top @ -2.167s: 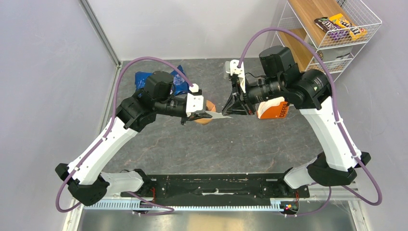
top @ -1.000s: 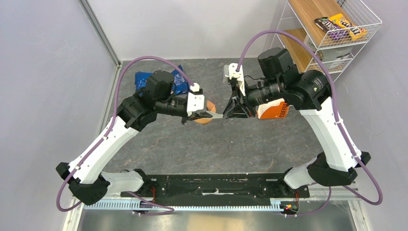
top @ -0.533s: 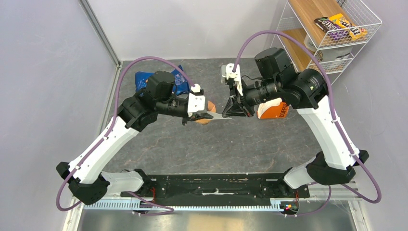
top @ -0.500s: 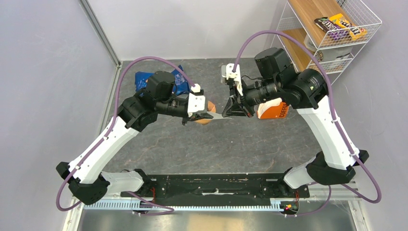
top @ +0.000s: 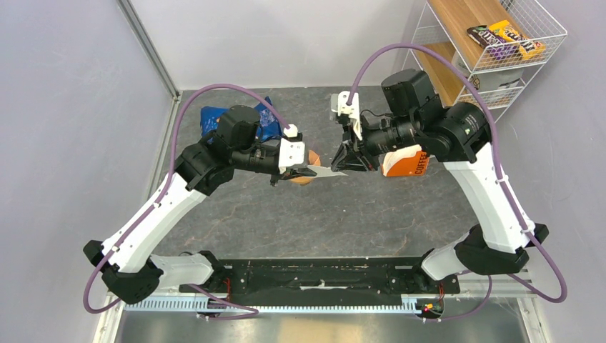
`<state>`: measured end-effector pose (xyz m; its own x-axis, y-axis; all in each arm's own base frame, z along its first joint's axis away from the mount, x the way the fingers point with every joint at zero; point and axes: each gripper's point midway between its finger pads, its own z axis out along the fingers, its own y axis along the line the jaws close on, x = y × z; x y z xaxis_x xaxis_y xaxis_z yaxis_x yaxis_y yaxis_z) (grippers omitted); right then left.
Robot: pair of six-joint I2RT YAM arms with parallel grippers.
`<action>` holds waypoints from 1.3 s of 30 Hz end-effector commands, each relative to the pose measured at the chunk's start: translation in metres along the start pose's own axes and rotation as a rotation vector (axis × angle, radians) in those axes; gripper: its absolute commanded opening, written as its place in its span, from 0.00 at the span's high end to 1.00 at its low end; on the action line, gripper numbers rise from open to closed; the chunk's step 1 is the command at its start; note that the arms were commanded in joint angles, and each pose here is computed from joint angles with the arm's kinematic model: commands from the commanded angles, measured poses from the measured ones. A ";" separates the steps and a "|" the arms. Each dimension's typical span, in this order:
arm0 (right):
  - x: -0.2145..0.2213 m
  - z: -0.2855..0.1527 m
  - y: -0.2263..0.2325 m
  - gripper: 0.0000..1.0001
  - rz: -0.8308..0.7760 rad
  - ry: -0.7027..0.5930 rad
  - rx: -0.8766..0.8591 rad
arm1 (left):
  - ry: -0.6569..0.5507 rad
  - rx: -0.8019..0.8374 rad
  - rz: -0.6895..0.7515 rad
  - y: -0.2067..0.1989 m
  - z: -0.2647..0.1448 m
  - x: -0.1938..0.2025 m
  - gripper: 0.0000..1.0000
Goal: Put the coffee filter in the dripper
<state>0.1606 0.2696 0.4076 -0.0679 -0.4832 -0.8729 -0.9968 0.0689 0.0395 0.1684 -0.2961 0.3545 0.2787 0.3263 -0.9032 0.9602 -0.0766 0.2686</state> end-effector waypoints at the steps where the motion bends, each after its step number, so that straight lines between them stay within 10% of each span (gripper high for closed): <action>1: -0.016 -0.007 0.001 0.78 -0.027 -0.046 0.023 | -0.040 -0.008 0.039 0.002 -0.003 -0.014 0.98; 13: -0.012 -0.005 0.004 1.00 -0.036 -0.036 -0.007 | -0.043 -0.009 0.041 0.002 -0.003 -0.017 0.98; 39: -0.003 -0.009 0.023 1.00 -0.028 -0.023 -0.077 | 0.009 0.046 0.315 -0.013 -0.001 -0.003 0.98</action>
<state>0.1556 0.2708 0.4082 -0.0680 -0.4802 -0.8745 -0.9976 0.0409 0.0551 0.1553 -0.2988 0.3512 0.4901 0.3046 -0.8167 0.8712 -0.2013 0.4477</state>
